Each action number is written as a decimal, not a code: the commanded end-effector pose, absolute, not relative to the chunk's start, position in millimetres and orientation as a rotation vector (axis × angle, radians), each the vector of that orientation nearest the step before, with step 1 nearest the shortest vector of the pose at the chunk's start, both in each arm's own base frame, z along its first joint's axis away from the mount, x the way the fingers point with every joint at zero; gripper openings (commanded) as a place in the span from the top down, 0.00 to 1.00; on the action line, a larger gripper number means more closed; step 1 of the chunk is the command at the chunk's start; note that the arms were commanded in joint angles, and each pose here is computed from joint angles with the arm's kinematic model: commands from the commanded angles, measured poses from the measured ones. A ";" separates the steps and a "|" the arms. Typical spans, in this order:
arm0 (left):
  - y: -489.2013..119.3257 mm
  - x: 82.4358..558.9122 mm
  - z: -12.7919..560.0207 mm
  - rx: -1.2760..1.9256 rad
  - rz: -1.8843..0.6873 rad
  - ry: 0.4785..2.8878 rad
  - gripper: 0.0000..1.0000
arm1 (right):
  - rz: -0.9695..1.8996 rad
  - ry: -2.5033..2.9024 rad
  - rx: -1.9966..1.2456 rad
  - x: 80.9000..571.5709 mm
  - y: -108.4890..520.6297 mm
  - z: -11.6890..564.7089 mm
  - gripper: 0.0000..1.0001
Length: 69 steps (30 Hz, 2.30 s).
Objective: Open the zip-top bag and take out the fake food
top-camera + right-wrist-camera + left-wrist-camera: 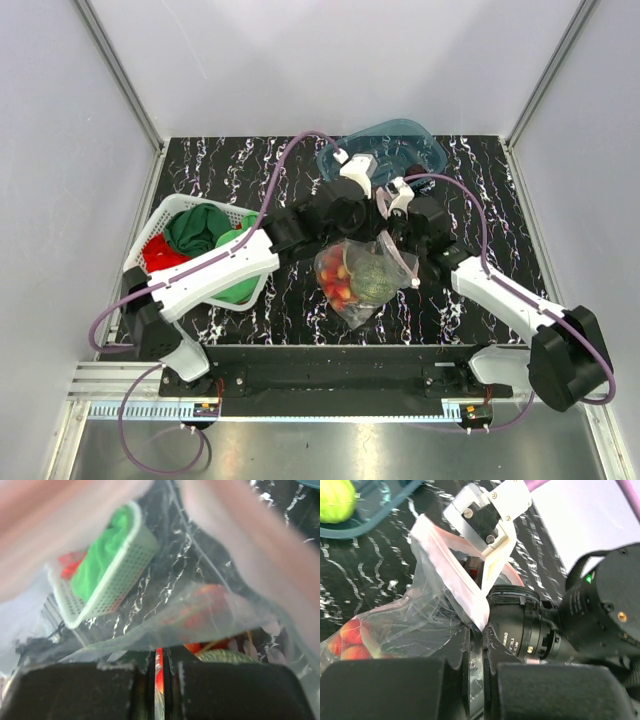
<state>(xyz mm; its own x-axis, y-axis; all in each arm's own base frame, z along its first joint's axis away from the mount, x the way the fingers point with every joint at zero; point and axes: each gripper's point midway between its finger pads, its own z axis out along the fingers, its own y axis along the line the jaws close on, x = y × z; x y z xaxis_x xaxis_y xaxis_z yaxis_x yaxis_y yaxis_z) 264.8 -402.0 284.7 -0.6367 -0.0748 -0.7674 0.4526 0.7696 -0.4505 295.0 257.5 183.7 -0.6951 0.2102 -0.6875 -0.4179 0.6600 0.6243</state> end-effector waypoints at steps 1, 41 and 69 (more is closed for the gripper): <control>-336.4 276.3 310.5 0.127 -0.705 2.054 1.00 | 0.934 2.036 -0.098 301.4 231.8 197.2 1.00; -406.6 234.5 304.1 0.300 -1.222 1.994 0.37 | 1.057 2.126 -0.168 284.2 268.5 201.4 1.00; -359.9 214.9 326.9 0.297 -1.262 1.888 1.00 | 0.970 2.144 -0.173 286.3 258.7 205.8 1.00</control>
